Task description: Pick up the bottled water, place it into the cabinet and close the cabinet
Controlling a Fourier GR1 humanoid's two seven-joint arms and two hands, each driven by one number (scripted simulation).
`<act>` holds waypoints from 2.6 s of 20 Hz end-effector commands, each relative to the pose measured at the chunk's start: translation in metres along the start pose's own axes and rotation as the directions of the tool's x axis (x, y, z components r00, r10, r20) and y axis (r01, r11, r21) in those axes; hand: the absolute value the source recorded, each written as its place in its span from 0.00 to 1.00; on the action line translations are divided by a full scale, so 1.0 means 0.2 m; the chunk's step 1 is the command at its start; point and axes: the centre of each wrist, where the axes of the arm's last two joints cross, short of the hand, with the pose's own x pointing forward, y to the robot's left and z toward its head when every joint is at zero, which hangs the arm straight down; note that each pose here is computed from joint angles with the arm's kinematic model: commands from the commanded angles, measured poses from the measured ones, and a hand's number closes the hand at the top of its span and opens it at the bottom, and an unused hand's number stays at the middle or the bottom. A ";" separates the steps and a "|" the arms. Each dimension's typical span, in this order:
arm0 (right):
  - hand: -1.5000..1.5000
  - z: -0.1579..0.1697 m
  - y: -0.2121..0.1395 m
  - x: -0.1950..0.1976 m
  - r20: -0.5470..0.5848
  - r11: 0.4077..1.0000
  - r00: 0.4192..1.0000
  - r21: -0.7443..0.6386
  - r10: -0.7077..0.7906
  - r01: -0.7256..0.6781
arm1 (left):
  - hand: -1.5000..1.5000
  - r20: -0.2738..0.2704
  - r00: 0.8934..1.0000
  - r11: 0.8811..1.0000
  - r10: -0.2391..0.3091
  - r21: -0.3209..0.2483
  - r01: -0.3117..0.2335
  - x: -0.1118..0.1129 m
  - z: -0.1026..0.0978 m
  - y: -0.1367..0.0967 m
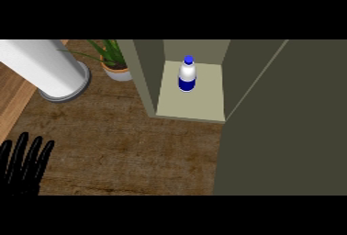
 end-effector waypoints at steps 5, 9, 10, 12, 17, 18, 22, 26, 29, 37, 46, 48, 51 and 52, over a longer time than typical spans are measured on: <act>1.00 -0.13 0.08 0.08 0.030 0.970 1.000 0.242 0.001 -0.008 | 0.00 -0.006 1.000 0.997 0.007 -0.071 -0.008 0.08 0.00 0.07; 1.00 -0.16 0.06 0.05 0.028 0.968 1.000 0.252 0.011 -0.018 | 0.00 -0.003 1.000 0.996 0.007 -0.084 -0.007 0.10 0.00 0.08; 1.00 -0.16 0.06 0.06 0.010 0.965 1.000 0.261 0.024 -0.026 | 0.00 0.005 1.000 0.994 0.017 -0.104 -0.017 0.11 -0.01 0.06; 1.00 -0.17 0.04 0.05 -0.009 0.959 0.998 0.277 0.067 -0.062 | 0.00 -0.006 1.000 0.993 0.002 -0.118 -0.002 0.12 -0.02 0.09; 1.00 -0.20 -0.03 0.06 0.000 0.928 0.985 0.333 0.175 -0.165 | 0.00 -0.024 1.000 0.989 0.012 -0.150 -0.015 0.13 -0.03 0.08; 0.00 -0.20 -0.04 0.07 -0.011 0.910 0.976 0.365 0.217 -0.198 | 0.00 -0.013 1.000 0.990 -0.016 -0.139 0.014 0.15 -0.04 0.11; 1.00 -0.22 -0.08 0.11 0.038 0.873 0.961 0.409 0.275 -0.266 | 0.00 -0.028 1.000 0.987 -0.010 -0.158 0.005 0.15 -0.05 0.11; 1.00 -0.26 -0.09 0.09 0.035 0.877 0.959 0.396 0.280 -0.271 | 0.00 -0.021 0.999 0.989 -0.030 -0.146 0.027 0.16 -0.05 0.15; 1.00 -0.28 -0.10 0.09 0.031 0.855 0.949 0.425 0.315 -0.298 | 0.00 -0.016 1.000 0.987 -0.008 -0.161 0.005 0.17 -0.06 0.13; 1.00 -0.33 -0.12 0.10 0.049 0.854 0.946 0.416 0.322 -0.312 | 0.00 -0.018 1.000 0.988 -0.015 -0.156 0.012 0.19 -0.07 0.16; 1.00 -0.34 -0.11 0.01 0.012 0.873 0.987 0.465 0.160 -0.147 | 0.00 -0.001 1.000 0.982 -0.002 -0.191 0.001 0.20 -0.09 0.16; 1.00 -0.34 -0.11 -0.01 0.007 0.881 0.992 0.459 0.126 -0.115 | 0.00 0.007 1.000 0.982 -0.001 -0.190 0.002 0.20 -0.10 0.16; 1.00 -0.36 -0.13 -0.01 0.027 0.901 0.994 0.420 0.108 -0.109 | 0.00 0.003 1.000 0.980 -0.013 -0.197 0.014 0.22 -0.11 0.17; 1.00 -0.36 -0.15 -0.02 0.016 0.908 0.994 0.406 0.112 -0.109 | 0.00 0.009 1.000 0.982 -0.005 -0.190 0.007 0.21 -0.11 0.18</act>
